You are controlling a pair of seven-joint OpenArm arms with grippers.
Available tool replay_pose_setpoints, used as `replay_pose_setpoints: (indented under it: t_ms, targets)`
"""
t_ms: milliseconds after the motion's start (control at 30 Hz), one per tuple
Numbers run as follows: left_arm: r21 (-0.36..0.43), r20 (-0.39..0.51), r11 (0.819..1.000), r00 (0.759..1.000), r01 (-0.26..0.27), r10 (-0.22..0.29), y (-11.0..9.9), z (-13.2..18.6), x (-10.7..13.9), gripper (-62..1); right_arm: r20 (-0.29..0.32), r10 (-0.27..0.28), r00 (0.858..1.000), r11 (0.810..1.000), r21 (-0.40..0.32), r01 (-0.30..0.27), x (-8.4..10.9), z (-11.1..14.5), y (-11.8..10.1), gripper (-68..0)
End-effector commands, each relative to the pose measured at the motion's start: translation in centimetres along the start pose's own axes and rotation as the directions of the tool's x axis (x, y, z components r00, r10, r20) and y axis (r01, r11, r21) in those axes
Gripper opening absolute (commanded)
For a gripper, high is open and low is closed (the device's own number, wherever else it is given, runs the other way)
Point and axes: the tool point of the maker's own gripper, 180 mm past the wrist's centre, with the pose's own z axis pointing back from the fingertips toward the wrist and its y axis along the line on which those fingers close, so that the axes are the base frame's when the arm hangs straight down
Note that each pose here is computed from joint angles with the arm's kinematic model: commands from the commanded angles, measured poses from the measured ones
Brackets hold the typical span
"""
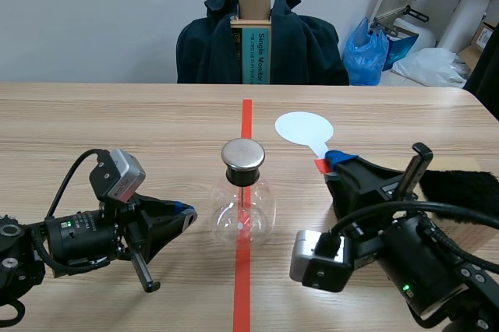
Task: Do the electroscope experiment.
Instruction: 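Move the plate toward and away from the electroscope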
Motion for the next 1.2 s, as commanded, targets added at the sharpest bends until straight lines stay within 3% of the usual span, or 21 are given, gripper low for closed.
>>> replay_pose_setpoints:
  t_ms: [0, 233, 433, 733, 933, 1167]
  targets:
    - [-0.008, 0.045, 1.000, 0.999, 0.004, -0.004, -0.1, -0.3, 1.4, -57.9, -0.019, 0.017, 1.000, 0.999, -0.035, -0.017, -0.8, -0.3, -1.0, -66.7]
    - [-0.008, 0.045, 1.000, 0.999, 0.004, -0.004, -0.1, -0.3, 1.4, -57.9, -0.050, 0.016, 0.999, 0.999, -0.035, -0.017, -1.3, -0.3, -1.0, -66.7]
    - [-0.008, 0.045, 1.000, 0.999, 0.004, -0.004, -0.1, -0.3, 1.4, -57.9, 0.076, 0.021, 0.997, 0.999, -0.036, -0.018, 1.0, -0.3, -1.0, -66.7]
    - [-0.008, 0.045, 1.000, 0.999, 0.004, -0.004, -0.1, -0.3, 1.4, -57.9, 0.260, 0.034, 0.965, 0.999, -0.037, -0.026, 4.2, 0.2, -1.0, -66.7]
    - [-0.008, 0.045, 1.000, 0.999, 0.004, -0.004, -0.1, -0.3, 1.4, -57.9, 0.324, 0.036, 0.945, 0.999, -0.037, -0.025, 5.4, 0.5, -0.9, -66.7]
    - [-0.008, 0.045, 1.000, 0.999, 0.004, -0.004, -0.1, -0.3, 1.4, -57.9, 0.355, 0.037, 0.934, 0.999, -0.037, -0.025, 5.9, 0.7, -0.9, -66.7]
